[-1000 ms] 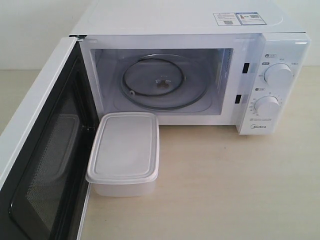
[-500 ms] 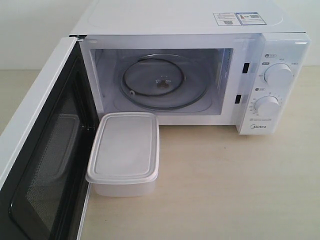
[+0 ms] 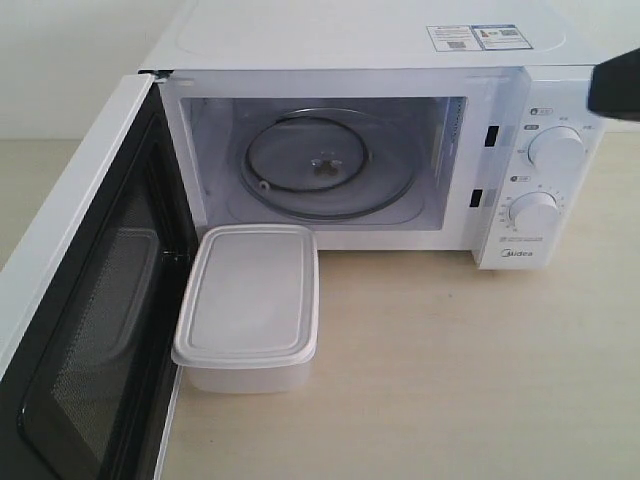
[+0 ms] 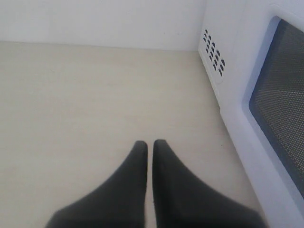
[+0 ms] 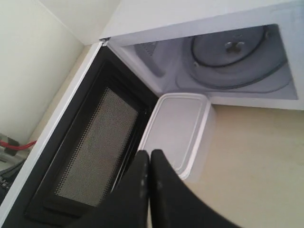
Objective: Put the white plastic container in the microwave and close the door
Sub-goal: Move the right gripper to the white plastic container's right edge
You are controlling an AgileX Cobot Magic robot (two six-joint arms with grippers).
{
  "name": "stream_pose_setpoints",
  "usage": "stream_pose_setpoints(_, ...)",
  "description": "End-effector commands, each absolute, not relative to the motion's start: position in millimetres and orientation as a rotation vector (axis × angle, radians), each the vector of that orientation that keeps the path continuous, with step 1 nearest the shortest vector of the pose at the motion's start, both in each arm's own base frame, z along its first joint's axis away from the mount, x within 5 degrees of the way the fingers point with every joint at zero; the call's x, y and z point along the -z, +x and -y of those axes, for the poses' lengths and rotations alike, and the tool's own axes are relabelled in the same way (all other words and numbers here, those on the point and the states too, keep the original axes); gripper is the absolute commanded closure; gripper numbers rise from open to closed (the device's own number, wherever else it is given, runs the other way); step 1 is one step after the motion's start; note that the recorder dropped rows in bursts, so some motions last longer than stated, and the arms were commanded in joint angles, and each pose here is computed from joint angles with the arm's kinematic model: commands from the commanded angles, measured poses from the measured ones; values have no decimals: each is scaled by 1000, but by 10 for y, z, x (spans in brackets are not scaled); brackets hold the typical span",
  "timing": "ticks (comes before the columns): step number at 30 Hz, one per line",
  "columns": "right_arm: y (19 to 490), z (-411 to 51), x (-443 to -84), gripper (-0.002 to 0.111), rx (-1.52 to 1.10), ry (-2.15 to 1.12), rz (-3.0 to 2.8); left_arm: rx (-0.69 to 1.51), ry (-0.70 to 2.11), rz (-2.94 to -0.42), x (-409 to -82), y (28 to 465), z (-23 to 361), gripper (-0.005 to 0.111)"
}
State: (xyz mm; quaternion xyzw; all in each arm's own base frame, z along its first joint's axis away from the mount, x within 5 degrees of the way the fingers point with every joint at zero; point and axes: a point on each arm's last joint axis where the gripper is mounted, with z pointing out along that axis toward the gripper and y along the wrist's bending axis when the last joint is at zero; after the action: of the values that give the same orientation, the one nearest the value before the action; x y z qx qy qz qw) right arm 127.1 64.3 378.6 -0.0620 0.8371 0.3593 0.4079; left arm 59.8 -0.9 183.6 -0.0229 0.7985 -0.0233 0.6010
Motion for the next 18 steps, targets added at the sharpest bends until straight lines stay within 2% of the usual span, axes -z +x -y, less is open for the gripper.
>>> stream_pose_setpoints(1, 1407, -711, -3586, 108, -1003, -194, -2104, 47, -57, -1844, -1831, 595, 4, 102)
stream_pose_setpoints(18, 2152, -854, -2714, 108, -1238, -128, -2305, 47, -57, -1844, -1831, 595, 4, 102)
